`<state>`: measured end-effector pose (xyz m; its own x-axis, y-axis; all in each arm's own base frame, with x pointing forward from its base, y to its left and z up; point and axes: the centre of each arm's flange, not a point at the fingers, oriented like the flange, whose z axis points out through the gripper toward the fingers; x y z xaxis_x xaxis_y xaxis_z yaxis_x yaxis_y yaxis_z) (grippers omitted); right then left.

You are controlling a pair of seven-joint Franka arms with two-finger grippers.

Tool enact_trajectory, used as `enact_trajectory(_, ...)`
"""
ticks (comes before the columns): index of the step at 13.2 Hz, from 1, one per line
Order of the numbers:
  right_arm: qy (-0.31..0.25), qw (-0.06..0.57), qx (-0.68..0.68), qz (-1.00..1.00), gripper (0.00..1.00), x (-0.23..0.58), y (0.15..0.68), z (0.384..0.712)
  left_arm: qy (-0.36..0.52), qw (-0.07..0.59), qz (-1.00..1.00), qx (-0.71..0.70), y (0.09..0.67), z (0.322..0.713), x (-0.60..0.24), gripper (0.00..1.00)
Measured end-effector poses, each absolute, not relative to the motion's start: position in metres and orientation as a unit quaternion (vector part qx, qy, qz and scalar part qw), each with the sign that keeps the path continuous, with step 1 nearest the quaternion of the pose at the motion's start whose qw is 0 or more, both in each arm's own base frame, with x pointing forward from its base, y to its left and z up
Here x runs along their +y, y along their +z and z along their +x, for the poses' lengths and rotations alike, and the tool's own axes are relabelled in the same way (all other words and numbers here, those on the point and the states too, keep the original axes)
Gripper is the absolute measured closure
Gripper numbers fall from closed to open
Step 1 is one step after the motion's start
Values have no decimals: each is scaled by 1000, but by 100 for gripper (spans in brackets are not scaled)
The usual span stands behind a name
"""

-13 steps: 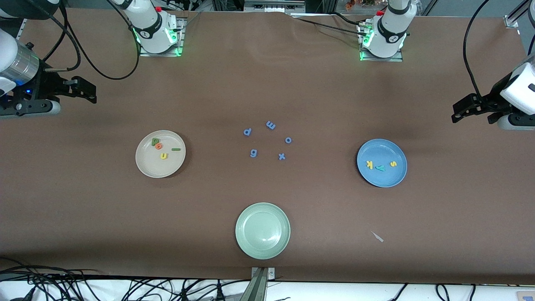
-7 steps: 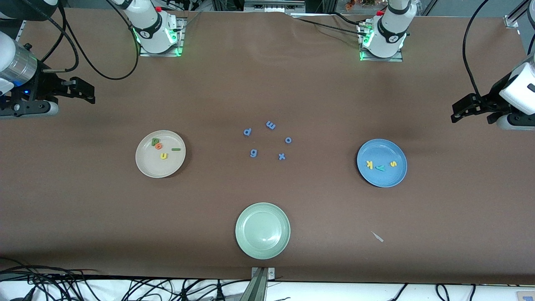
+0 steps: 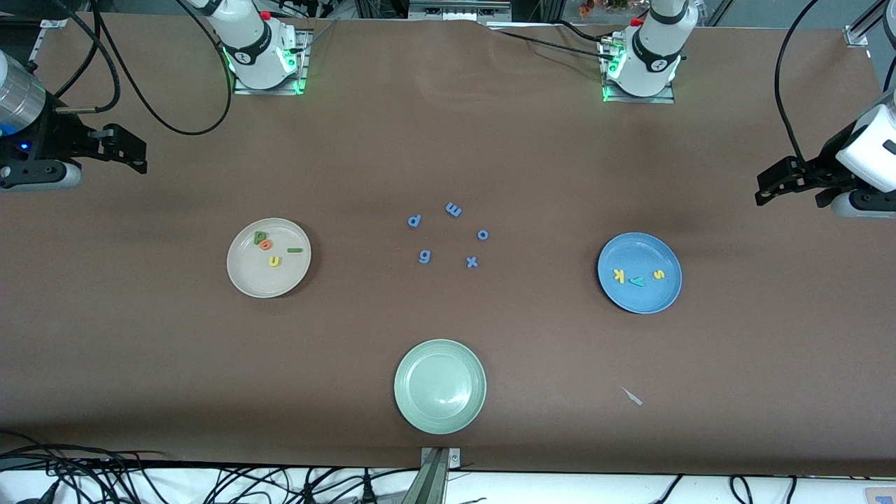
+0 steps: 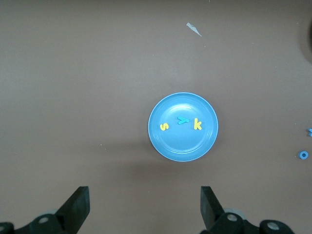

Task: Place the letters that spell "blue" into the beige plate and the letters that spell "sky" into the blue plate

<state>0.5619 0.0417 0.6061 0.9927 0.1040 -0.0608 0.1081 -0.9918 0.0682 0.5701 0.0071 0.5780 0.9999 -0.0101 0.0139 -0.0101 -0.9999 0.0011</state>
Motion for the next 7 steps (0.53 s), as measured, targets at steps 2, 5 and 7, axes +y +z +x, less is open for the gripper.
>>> enact_trajectory(2,-31,36,54,997,0,43,603,563,7,1,1000,-5,578,570,7,0)
enact_trajectory(5,-34,36,54,997,0,42,600,565,7,1,1000,-5,578,570,7,0)
enact_trajectory(7,-35,35,53,997,0,42,599,566,7,1,1000,-5,579,570,7,0)
